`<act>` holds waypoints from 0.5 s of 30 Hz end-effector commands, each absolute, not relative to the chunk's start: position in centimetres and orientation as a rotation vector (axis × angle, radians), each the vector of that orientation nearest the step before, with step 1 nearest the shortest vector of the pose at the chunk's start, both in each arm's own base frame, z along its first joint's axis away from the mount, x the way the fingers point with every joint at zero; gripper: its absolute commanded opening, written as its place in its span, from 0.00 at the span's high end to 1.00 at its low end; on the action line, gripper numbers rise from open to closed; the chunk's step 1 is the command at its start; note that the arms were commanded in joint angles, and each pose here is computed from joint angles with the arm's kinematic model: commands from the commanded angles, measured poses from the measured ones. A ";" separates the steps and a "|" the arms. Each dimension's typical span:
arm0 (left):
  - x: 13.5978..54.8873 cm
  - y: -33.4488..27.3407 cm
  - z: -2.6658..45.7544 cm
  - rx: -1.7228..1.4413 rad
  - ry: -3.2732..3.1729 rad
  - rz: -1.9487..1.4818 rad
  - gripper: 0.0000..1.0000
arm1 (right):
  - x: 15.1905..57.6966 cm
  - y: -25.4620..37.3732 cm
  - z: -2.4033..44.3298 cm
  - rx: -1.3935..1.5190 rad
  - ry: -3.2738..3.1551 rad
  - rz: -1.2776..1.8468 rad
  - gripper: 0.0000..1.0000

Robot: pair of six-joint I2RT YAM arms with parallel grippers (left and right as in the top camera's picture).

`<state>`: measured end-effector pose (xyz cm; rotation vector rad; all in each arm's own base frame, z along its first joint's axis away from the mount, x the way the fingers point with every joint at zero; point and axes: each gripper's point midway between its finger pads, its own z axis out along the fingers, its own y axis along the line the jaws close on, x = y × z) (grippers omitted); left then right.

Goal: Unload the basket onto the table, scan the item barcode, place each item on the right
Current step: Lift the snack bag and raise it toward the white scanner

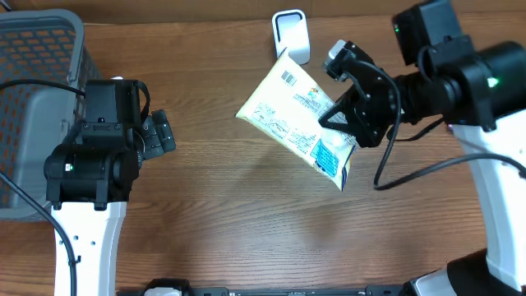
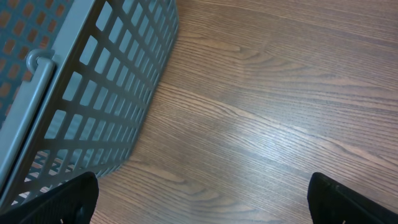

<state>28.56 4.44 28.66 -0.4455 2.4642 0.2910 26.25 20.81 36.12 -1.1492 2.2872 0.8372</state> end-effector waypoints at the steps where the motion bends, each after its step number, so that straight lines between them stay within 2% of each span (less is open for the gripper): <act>1: 28.3 4.7 28.9 -0.445 2.456 0.298 0.00 | 25.4 21.4 37.8 -1.169 2.208 0.892 0.96; 12: 28.3 4.7 28.9 -0.444 2.457 0.298 0.00 | 25.8 21.3 37.7 -1.156 2.216 0.864 0.96; 15: 28.3 4.7 28.9 -0.445 2.456 0.298 0.00 | 30.2 19.2 36.6 -0.894 2.344 0.610 0.96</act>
